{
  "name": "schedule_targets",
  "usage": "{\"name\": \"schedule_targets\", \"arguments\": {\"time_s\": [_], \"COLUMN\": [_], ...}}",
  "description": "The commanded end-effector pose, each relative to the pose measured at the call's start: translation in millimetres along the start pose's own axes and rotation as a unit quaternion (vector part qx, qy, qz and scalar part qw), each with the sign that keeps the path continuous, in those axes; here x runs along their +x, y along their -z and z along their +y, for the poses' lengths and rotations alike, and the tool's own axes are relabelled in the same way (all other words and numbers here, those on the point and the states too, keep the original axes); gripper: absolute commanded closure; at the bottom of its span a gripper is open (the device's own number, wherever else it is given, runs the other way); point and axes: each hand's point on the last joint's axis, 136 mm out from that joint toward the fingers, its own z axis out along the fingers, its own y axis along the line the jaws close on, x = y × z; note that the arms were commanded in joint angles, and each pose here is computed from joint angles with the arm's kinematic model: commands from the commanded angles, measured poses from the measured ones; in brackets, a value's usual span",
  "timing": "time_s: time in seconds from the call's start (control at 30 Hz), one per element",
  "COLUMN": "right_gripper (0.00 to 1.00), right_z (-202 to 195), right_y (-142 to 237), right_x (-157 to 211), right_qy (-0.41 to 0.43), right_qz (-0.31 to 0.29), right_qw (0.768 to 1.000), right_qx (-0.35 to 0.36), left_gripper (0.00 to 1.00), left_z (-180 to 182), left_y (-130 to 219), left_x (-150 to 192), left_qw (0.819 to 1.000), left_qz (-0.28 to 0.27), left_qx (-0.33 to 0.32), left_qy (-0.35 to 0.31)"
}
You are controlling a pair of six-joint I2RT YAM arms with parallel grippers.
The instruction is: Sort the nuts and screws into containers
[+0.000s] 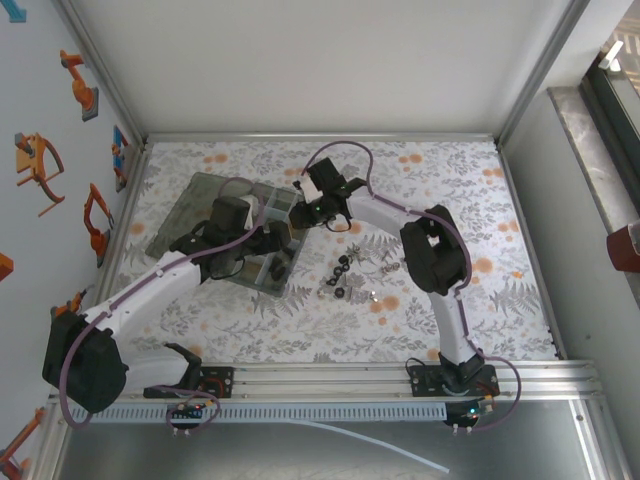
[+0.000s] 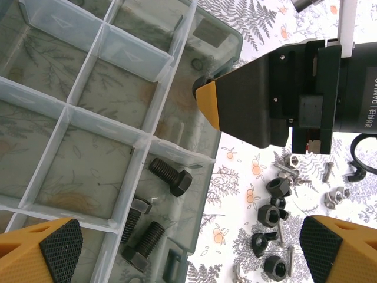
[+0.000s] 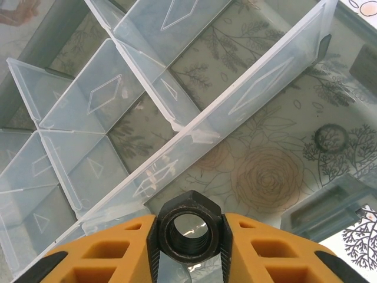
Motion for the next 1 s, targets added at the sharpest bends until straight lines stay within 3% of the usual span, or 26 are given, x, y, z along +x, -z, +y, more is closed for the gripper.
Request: {"name": "schedule_targets", "arguments": {"time_s": [0.0, 0.23, 0.37, 0.57, 0.77, 0.97], "right_gripper": [0.67, 0.62, 0.61, 0.56, 0.50, 0.54], "right_z": [8, 10, 10, -16, -44, -52], "right_y": [10, 22, 51, 86, 84, 74], "right_x": [-11, -18, -21, 25, 93, 108], "right_qy": [0.010, 0.022, 0.036, 0.013, -0.026, -0.036], "right_qz": [-0.014, -0.028, -0.062, -0.059, -0.009, 0.006], "right_qw": [1.000, 0.999, 0.997, 0.992, 0.989, 0.989], "right_qx": [0.002, 0.010, 0.038, 0.107, 0.143, 0.144], "left_gripper": [0.03, 0.03, 0.03, 0.03, 0.03, 0.03], "left_z": [-2, -17, -34, -60, -79, -86], "left_y": [-1, 0, 2, 1, -9, -17], "left_x": [2, 3, 7, 20, 31, 27], "left_qw": [1.000, 0.999, 0.994, 0.985, 0.978, 0.977], "left_qz": [0.003, 0.005, 0.015, 0.036, 0.056, 0.060], "left_qx": [0.012, 0.054, 0.096, 0.131, 0.146, 0.148], "left_qy": [0.007, -0.007, -0.041, -0.106, -0.141, -0.142]}}
